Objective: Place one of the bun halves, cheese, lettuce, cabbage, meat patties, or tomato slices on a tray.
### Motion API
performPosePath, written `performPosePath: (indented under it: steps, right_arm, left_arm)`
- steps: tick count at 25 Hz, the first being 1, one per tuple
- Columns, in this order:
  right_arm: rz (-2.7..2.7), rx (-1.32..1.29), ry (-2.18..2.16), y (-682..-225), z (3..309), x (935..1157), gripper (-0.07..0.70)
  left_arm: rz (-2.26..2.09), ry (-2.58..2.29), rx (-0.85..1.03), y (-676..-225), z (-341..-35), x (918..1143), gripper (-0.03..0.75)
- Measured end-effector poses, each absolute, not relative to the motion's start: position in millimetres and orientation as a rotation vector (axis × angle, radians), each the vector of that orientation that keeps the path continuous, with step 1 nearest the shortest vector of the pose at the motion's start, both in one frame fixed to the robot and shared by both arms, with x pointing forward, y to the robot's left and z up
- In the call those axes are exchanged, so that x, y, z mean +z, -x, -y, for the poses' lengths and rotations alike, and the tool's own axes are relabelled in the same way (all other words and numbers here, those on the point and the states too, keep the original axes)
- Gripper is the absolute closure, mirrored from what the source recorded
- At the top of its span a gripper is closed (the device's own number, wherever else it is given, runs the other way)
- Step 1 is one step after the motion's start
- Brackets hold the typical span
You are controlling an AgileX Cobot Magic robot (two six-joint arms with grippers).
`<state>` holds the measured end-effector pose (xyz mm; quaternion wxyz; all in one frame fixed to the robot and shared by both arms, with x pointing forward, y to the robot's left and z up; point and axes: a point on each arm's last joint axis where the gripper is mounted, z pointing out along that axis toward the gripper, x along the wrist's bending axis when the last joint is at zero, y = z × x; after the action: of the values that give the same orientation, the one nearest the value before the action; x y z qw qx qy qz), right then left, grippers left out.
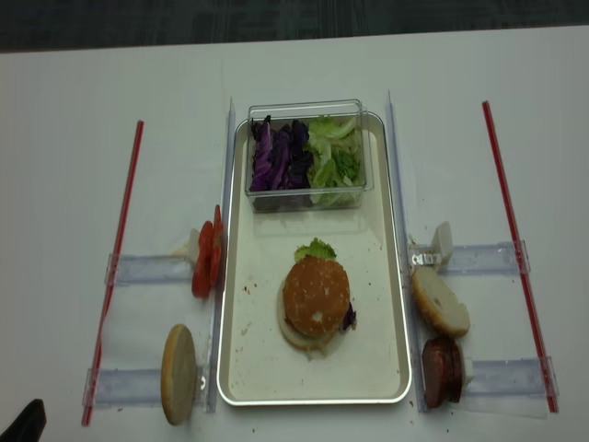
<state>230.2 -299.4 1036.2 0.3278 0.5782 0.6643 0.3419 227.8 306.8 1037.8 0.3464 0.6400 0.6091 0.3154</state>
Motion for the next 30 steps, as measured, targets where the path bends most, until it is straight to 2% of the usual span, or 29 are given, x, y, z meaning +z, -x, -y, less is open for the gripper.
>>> performPosePath:
  steps: [30]
  right_arm:
    - [-1.658, 0.853, -1.580, -230.3, 298.6, 1036.2, 0.141]
  left_arm:
    - [-1.580, -1.661, 0.818, -227.8, -306.8, 1037.8, 0.293]
